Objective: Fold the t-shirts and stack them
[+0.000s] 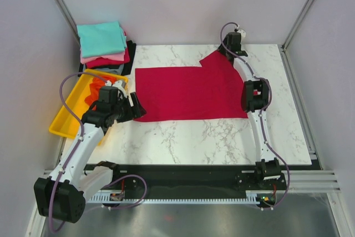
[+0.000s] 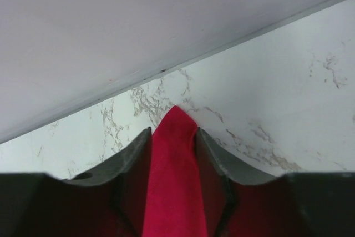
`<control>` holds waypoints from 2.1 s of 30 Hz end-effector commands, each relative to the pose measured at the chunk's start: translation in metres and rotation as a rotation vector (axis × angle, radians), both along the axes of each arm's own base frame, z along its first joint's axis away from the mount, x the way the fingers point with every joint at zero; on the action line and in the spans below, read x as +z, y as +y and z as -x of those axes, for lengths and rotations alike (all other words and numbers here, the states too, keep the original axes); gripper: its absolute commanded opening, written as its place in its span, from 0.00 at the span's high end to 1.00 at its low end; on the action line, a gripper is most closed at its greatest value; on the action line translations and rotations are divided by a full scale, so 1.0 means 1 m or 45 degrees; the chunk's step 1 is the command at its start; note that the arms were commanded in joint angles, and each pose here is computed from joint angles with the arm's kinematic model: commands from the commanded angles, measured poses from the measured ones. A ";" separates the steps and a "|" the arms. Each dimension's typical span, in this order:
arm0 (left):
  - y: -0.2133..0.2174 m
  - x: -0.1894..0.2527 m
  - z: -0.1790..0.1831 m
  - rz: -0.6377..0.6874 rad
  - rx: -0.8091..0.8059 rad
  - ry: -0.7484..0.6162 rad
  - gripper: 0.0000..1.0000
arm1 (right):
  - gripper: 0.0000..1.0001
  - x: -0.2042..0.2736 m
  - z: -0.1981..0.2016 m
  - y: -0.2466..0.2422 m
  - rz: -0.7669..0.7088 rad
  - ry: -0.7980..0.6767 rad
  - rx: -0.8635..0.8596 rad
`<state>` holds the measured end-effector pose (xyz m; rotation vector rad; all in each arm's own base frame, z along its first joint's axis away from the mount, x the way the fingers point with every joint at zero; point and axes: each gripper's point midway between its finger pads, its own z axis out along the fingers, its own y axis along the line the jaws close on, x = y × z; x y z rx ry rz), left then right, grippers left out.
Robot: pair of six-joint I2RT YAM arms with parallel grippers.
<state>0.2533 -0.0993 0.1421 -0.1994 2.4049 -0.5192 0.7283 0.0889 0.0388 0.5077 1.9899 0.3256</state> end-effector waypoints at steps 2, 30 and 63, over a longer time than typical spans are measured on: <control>-0.004 -0.002 0.002 -0.008 -0.067 -0.009 0.20 | 0.60 -0.034 0.011 0.017 -0.026 0.095 0.029; -0.001 0.029 -0.113 -0.087 0.131 -0.072 0.21 | 1.00 0.136 0.031 0.001 -0.133 -0.211 0.216; 0.024 -0.064 -0.343 -0.313 0.351 0.003 0.34 | 1.00 0.093 0.067 -0.114 -0.238 -0.090 0.030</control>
